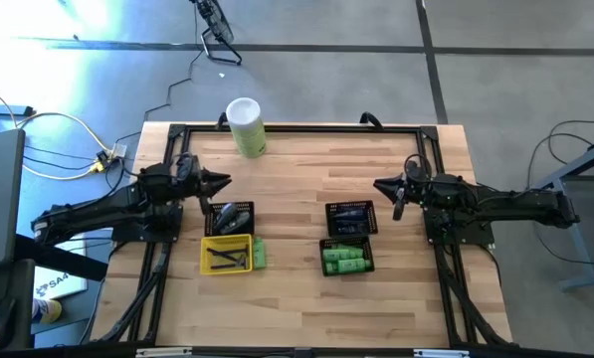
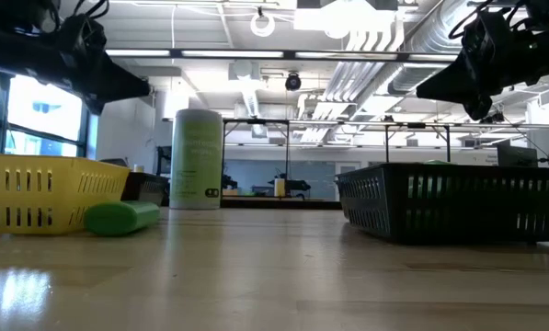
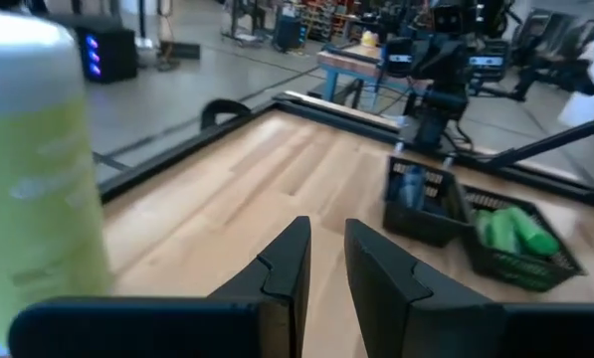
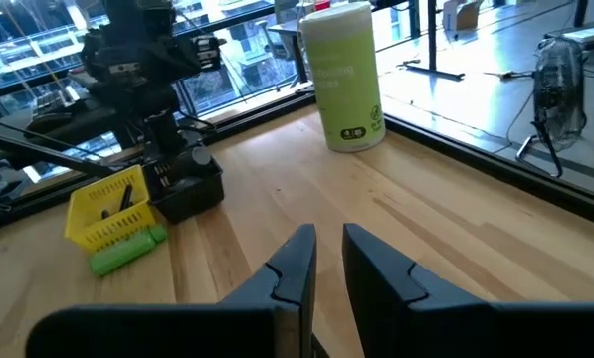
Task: Pick & Place Travel size toiletries
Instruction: Adjust the bins
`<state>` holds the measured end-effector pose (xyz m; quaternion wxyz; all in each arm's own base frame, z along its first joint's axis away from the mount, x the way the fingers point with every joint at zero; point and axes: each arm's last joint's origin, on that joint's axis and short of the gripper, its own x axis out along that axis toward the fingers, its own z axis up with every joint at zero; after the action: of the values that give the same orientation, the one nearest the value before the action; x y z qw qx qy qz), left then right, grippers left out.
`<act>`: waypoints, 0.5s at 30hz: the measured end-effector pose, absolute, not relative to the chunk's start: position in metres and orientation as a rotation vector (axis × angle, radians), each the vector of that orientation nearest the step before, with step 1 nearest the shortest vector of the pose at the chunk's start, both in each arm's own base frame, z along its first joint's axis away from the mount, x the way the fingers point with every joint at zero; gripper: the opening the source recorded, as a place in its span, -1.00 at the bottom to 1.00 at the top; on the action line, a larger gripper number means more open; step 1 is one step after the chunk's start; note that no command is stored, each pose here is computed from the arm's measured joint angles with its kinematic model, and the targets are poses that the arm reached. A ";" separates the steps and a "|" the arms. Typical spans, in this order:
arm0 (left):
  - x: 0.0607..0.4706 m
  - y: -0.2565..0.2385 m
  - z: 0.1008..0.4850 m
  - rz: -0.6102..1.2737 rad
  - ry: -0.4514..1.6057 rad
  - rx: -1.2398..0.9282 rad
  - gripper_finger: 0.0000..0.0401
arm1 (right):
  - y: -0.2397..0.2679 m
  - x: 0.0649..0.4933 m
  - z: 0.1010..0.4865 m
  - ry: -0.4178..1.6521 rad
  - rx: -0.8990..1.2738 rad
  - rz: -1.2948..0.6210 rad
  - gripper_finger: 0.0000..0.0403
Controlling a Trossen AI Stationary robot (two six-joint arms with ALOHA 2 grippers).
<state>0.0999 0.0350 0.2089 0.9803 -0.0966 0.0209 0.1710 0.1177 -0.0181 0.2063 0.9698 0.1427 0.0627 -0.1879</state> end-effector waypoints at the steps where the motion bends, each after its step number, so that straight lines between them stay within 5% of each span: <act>1: 0.101 0.034 0.209 0.335 0.045 -0.209 -0.69 | -0.018 0.118 0.206 0.125 0.287 -0.387 -0.77; 9: 0.124 0.022 0.216 0.221 -0.020 -0.210 -0.69 | -0.020 0.117 0.203 0.149 0.271 -0.469 -0.77; 15: 0.143 0.013 0.208 0.309 0.018 -0.227 -0.69 | -0.021 0.117 0.203 0.145 0.270 -0.483 -0.77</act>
<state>0.1435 0.0130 0.2078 0.9817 -0.1128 0.0090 0.1534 0.1174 -0.0208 0.2033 0.9594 0.1331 0.0716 -0.2382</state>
